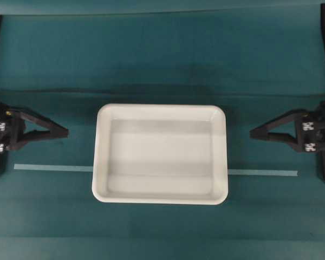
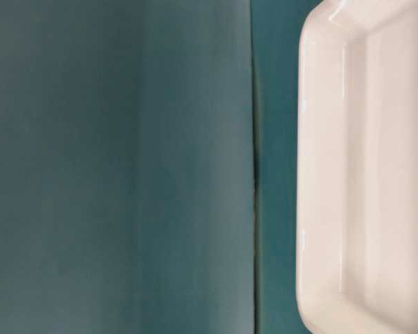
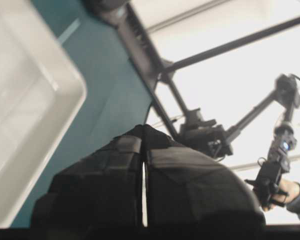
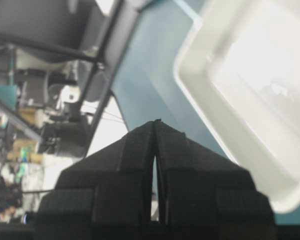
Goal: Lift the white case with both hands.
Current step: 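Open both grippers and move them inward toward the tray's short sides, then advance both open grippers onto the left and right tray rims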
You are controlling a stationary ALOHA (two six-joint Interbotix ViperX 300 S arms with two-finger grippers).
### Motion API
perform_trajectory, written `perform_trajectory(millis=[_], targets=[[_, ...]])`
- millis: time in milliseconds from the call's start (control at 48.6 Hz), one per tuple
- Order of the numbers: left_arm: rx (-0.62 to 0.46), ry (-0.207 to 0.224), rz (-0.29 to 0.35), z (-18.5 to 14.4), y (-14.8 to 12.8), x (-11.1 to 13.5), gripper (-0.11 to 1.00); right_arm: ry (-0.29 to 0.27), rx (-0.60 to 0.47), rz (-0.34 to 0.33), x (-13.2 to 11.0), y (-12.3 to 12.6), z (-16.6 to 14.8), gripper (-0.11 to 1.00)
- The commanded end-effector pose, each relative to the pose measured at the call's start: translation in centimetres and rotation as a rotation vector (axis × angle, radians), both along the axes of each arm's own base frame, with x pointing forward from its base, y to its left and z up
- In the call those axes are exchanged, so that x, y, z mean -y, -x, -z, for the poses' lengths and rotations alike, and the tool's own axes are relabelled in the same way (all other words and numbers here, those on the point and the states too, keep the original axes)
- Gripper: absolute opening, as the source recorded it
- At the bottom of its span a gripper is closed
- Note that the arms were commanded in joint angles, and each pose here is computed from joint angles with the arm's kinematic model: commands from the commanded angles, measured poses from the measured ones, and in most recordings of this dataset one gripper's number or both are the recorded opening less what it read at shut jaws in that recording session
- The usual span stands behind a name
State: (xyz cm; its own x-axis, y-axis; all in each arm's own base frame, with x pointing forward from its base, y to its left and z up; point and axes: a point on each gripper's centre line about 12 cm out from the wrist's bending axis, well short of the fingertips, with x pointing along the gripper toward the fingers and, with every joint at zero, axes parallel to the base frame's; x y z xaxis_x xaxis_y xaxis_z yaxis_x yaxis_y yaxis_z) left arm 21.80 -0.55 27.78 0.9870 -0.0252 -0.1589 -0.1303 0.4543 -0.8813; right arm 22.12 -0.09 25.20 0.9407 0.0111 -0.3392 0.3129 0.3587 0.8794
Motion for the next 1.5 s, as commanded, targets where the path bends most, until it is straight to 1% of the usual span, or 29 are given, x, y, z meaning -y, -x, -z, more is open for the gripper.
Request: perform_trajectory(millis=[0,82,144,247,391,452,514,576,637,719,802,863,925,966,1048,1110,1357,1480], targets=[[-0.039,0.041,-0.012,0.3,-0.9,-0.1,-0.04,-0.062,-0.055,0.040,0.5,-0.7,0.9,0.00],[-0.075,0.072,-0.022,1.0,-1.2,-0.1,-0.03,-0.120,-0.099,0.074,0.8,-0.7,1.9,0.00],[-0.101,0.088,-0.029,1.5,-1.4,-0.2,-0.03,-0.148,-0.127,0.094,1.0,-0.7,2.5,0.00],[-0.134,0.119,-0.040,2.2,-1.6,-0.3,-0.03,-0.159,-0.159,0.103,1.1,-0.7,3.2,0.00],[-0.154,0.126,-0.048,2.8,-1.8,-0.4,-0.03,-0.162,-0.173,0.118,1.4,-0.5,3.7,0.00],[-0.161,0.128,-0.055,3.0,-1.9,-0.5,-0.02,-0.163,-0.170,0.123,1.5,-0.5,3.8,0.04],[-0.164,0.128,-0.058,3.1,-2.0,-0.6,0.02,-0.164,-0.175,0.128,1.6,-0.5,3.9,0.12],[-0.165,0.129,-0.069,3.1,-2.1,-0.8,0.10,-0.172,-0.178,0.137,1.7,-0.4,4.1,0.25],[-0.166,0.130,-0.080,3.2,-2.1,-1.1,0.22,-0.185,-0.185,0.151,1.9,-0.4,4.3,0.41],[-0.181,0.130,-0.084,3.5,-2.0,-1.2,0.45,-0.198,-0.194,0.160,1.9,-0.5,4.5,0.64],[-0.198,0.129,-0.084,3.9,-1.9,-1.1,0.72,-0.193,-0.210,0.157,1.9,-0.5,4.9,0.83],[-0.216,0.127,-0.080,4.4,-1.9,-1.0,0.88,-0.196,-0.223,0.162,1.9,-0.5,5.3,0.92],[-0.243,0.125,-0.074,5.2,-1.9,-0.8,0.97,-0.201,-0.244,0.166,1.9,-0.6,5.8,0.94],[-0.263,0.123,-0.068,5.9,-1.9,-0.7,0.99,-0.206,-0.258,0.169,1.9,-0.6,6.2,0.93],[-0.316,0.122,-0.066,7.6,-1.7,-0.5,0.95,-0.217,-0.288,0.177,1.9,-0.6,6.9,0.93],[-0.342,0.120,-0.067,8.8,-1.6,-0.5,0.95,-0.221,-0.307,0.184,2.0,-0.6,7.6,0.93],[-0.346,0.128,-0.105,12.3,-1.7,-1.5,0.96,-0.196,-0.314,0.230,2.4,-1.0,10.1,0.93],[-0.361,0.126,-0.107,13.9,-2.1,-1.6,0.96,-0.197,-0.339,0.250,2.4,-1.2,11.4,0.93]])
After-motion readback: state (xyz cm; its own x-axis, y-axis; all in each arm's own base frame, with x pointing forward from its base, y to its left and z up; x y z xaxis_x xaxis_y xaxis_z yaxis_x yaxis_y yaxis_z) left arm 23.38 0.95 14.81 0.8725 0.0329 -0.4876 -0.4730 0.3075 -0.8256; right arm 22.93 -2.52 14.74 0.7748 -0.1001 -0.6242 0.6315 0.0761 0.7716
